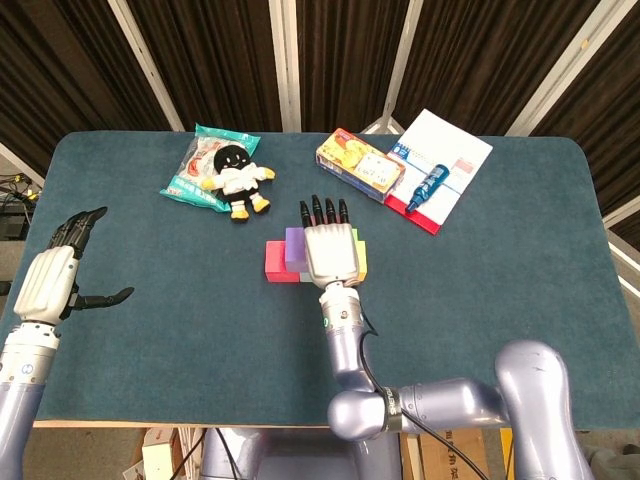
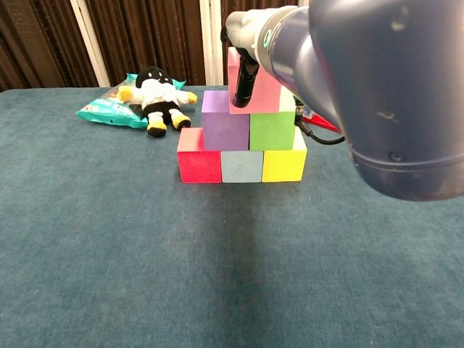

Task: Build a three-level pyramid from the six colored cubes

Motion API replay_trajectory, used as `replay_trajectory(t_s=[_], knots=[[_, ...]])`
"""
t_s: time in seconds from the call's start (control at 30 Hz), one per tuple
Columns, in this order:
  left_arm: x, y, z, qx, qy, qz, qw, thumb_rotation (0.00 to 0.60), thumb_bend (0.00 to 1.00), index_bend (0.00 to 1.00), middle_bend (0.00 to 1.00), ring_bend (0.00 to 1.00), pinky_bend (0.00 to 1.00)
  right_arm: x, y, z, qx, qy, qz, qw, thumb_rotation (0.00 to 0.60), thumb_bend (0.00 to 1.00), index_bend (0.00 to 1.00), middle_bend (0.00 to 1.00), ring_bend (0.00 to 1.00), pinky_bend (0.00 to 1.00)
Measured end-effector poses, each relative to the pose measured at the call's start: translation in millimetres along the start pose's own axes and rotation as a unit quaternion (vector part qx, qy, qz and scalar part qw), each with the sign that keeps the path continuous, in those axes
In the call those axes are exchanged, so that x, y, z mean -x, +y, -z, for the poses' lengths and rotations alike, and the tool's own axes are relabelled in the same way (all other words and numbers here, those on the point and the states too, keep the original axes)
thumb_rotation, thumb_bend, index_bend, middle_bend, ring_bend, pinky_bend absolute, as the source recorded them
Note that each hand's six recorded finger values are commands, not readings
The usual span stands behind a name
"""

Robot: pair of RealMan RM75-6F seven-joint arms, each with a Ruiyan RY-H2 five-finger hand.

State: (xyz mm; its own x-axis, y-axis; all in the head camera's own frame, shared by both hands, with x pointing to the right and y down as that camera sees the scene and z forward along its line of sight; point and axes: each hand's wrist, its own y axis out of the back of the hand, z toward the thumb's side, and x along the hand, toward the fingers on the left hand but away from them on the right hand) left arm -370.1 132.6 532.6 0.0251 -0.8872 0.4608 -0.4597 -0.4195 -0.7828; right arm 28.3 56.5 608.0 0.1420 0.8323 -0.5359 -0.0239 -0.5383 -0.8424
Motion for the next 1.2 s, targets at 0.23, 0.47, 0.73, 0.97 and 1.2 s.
replay_trajectory(t_s=[0.23,0.47,0.73,0.97,1.2], knots=[[0.1,0.6,-0.2,0.001,0.000,-0.001,1.0000,0.600,0.13,0.00,0.06,0.00,0.00,0.1,1.5,-1.5,0.001,0.000,0.004,1.0000,0.600,0.32,0.00,0.00,0.00,0.00],[0.4,1.4,-0.5,0.001,0.000,-0.002,1.0000,0.600,0.13,0.00,0.06,0.00,0.00,1.6,2.7,-1.9,0.001,-0.003,0.005,1.0000,0.600,0.32,0.00,0.00,0.00,0.00],[0.2,1.8,-0.6,0.002,-0.001,-0.003,1.0000,0.600,0.13,0.00,0.06,0.00,0.00,1.7,1.5,-1.8,0.001,-0.004,0.003,1.0000,0.600,0.32,0.00,0.00,0.00,0.00],[0.4,1.8,-0.9,0.002,-0.001,-0.002,1.0000,0.600,0.13,0.00,0.06,0.00,0.00,0.0,0.7,-4.9,0.005,-0.001,0.002,1.0000,0.600,0.32,0.00,0.00,0.00,0.00],[0.7,2.9,-1.2,0.004,-0.002,-0.004,1.0000,0.600,0.13,0.00,0.06,0.00,0.00,0.3,-1.2,-5.1,0.007,-0.003,0.001,1.0000,0.600,0.32,0.00,0.00,0.00,0.00]])
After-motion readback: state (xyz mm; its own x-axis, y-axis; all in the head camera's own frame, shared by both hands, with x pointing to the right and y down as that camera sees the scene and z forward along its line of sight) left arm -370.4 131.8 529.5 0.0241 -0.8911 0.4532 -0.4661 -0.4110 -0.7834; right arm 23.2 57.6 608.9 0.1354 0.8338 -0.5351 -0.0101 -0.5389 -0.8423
